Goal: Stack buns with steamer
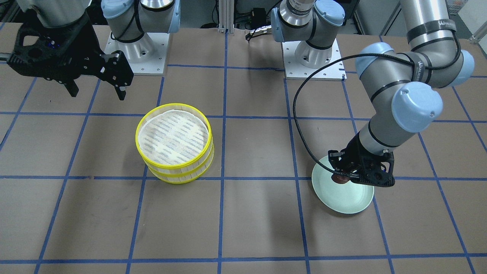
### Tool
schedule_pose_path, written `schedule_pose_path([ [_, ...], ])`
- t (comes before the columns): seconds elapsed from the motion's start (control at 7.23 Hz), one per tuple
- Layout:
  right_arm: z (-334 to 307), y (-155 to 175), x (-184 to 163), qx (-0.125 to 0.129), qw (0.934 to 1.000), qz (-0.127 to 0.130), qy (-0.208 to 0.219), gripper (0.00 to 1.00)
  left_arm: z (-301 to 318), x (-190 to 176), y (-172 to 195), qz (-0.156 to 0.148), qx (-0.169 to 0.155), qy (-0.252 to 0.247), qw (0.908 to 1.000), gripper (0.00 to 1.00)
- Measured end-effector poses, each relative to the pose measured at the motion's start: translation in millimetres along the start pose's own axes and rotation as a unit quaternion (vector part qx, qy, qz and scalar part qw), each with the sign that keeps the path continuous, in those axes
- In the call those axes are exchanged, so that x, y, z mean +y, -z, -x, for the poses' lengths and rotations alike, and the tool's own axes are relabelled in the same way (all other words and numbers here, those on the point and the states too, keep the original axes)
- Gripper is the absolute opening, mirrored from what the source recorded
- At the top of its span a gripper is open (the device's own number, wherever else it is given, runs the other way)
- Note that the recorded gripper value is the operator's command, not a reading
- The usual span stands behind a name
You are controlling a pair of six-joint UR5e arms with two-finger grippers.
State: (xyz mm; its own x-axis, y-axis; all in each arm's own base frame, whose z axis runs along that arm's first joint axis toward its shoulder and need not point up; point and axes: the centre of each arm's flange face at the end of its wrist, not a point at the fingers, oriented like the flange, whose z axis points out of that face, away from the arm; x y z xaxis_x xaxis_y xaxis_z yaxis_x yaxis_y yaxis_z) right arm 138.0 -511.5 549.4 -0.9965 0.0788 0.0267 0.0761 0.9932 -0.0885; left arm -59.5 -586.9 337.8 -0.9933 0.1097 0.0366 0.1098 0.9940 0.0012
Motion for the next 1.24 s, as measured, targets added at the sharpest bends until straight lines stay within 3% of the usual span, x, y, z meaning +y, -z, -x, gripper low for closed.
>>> schedule_pose_path([
  [0.28, -1.5, 10.9, 3.3, 0.004, 0.9998, 0.003, -0.020, 1.00, -39.7, 24.0, 68.7, -0.011, -0.001, 0.012, 0.9999, 0.00],
  [0.55, -1.7, 5.4, 5.3, 0.006, 0.9997, 0.010, -0.021, 1.00, -99.9, 43.7, 107.1, -0.023, 0.012, 0.026, 0.9993, 0.00],
  [0.83, -1.6, 2.8, 5.4, 0.007, 0.9997, 0.012, -0.019, 1.00, -177.4, 58.4, 106.0, -0.023, 0.037, 0.043, 0.9981, 0.00],
  [1.24, -1.6, 3.2, 5.6, 0.006, 0.9997, 0.011, -0.019, 1.00, -289.1, 87.5, 65.5, -0.023, 0.055, 0.000, 0.9982, 0.00],
])
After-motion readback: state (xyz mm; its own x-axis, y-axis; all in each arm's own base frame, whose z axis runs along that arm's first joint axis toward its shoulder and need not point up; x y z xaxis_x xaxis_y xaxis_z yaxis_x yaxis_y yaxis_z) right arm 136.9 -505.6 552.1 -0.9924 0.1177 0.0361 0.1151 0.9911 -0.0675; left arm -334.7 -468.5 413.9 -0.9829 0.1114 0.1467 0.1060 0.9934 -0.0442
